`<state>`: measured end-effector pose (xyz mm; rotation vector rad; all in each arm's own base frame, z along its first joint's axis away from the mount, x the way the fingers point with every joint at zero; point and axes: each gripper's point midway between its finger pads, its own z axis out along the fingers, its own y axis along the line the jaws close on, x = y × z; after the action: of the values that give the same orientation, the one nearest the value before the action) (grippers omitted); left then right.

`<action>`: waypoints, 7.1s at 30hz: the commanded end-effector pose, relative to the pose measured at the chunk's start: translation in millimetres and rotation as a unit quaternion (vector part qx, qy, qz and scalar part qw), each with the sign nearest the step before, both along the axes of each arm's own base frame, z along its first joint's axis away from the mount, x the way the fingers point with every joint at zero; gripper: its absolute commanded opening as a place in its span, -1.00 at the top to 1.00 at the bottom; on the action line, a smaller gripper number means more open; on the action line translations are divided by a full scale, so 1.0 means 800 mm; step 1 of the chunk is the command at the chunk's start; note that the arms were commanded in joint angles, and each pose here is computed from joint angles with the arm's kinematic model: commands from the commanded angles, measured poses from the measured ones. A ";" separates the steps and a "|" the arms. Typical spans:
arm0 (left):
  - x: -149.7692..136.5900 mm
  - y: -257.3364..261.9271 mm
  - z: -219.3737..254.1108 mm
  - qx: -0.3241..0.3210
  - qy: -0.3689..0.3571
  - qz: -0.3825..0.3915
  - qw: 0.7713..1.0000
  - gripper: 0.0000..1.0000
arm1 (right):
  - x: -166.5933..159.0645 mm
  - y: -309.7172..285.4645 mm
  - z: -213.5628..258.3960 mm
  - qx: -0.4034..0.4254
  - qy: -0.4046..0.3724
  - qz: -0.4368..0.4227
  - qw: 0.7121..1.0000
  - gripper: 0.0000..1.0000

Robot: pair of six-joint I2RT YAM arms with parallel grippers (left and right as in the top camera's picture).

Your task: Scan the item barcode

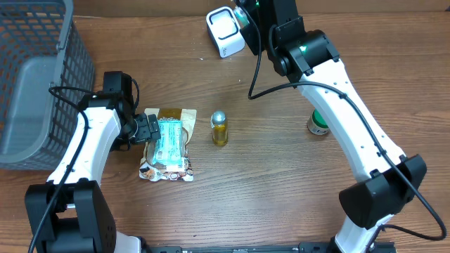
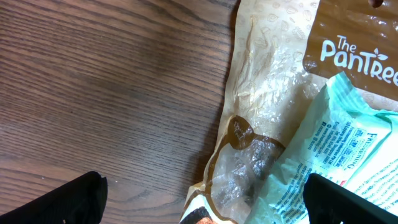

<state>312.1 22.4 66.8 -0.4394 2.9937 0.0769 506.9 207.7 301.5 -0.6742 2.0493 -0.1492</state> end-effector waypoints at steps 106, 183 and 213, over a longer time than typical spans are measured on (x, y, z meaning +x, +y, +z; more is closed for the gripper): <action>0.005 -0.003 0.003 -0.003 -0.005 -0.008 1.000 -0.99 | 0.110 0.021 -0.056 0.083 -0.088 -0.095 0.988 0.93; 0.005 -0.003 0.003 -0.003 -0.005 -0.008 1.000 -0.98 | -0.191 -0.116 -0.349 0.014 0.463 -0.323 0.825 0.26; 0.005 -0.003 0.003 -0.003 -0.005 -0.008 1.000 -0.99 | -0.182 0.028 -0.083 0.251 0.391 -0.121 0.877 0.05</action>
<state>312.3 22.4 66.9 -0.4393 2.9930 0.0767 369.0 214.9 189.0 -0.0899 2.8959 0.4943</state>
